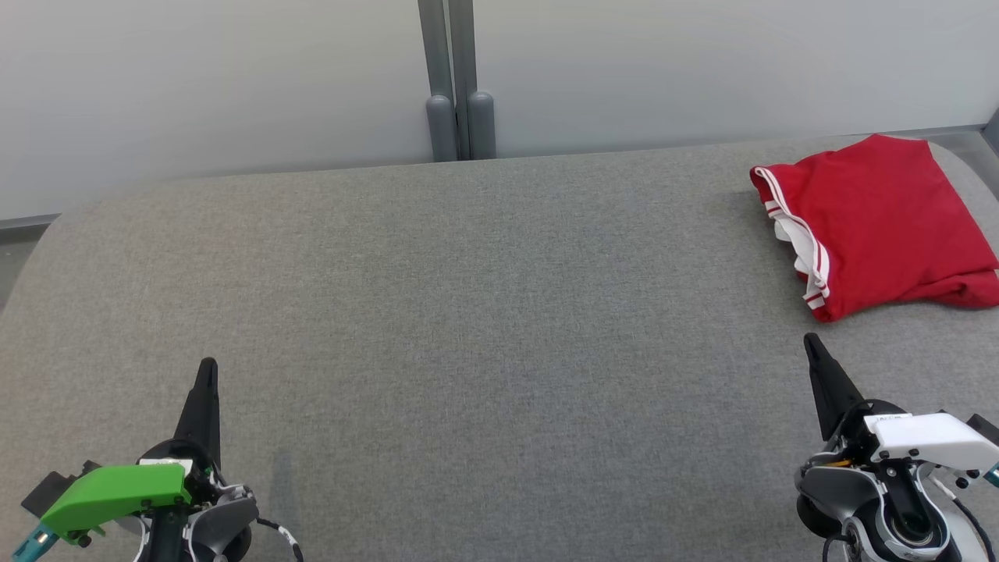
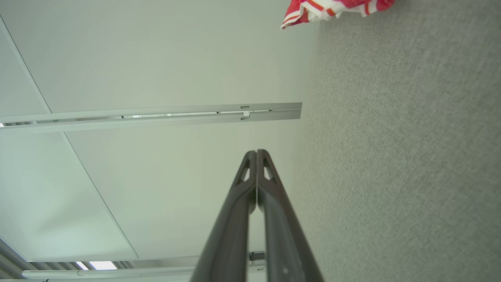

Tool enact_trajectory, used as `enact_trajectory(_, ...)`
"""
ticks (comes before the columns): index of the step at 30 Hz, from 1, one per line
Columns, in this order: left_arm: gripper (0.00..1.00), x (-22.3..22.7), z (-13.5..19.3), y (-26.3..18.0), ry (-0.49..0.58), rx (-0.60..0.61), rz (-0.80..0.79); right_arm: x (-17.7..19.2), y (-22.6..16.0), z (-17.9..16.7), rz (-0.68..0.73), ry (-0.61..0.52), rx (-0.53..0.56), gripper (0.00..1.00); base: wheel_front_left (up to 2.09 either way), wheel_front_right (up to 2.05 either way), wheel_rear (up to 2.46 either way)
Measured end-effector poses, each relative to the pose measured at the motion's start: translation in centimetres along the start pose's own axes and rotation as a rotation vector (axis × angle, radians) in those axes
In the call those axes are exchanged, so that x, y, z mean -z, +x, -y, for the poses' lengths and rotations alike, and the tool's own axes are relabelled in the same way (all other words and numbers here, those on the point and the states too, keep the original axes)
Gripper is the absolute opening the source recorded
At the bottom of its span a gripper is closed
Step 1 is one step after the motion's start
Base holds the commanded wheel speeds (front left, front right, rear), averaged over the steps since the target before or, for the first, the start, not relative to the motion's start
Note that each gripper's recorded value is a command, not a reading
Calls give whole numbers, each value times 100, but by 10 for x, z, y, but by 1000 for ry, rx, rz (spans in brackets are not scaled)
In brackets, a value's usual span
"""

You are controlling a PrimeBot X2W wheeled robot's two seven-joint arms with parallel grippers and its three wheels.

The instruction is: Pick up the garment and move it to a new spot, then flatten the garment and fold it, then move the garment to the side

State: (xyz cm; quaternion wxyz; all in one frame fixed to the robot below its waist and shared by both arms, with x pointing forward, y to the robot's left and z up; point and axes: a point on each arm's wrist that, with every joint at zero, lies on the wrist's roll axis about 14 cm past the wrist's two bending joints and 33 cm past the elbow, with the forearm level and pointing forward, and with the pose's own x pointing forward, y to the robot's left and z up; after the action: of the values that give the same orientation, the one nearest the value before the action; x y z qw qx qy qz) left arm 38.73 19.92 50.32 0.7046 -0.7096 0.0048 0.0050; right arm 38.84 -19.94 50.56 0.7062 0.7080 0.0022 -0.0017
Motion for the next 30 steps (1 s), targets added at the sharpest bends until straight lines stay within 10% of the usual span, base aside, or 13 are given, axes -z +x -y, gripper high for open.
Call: enact_trajectory(30, 0, 0, 0, 0, 0, 1, 0, 0, 0, 0, 0, 0, 0, 0, 0, 0, 0)
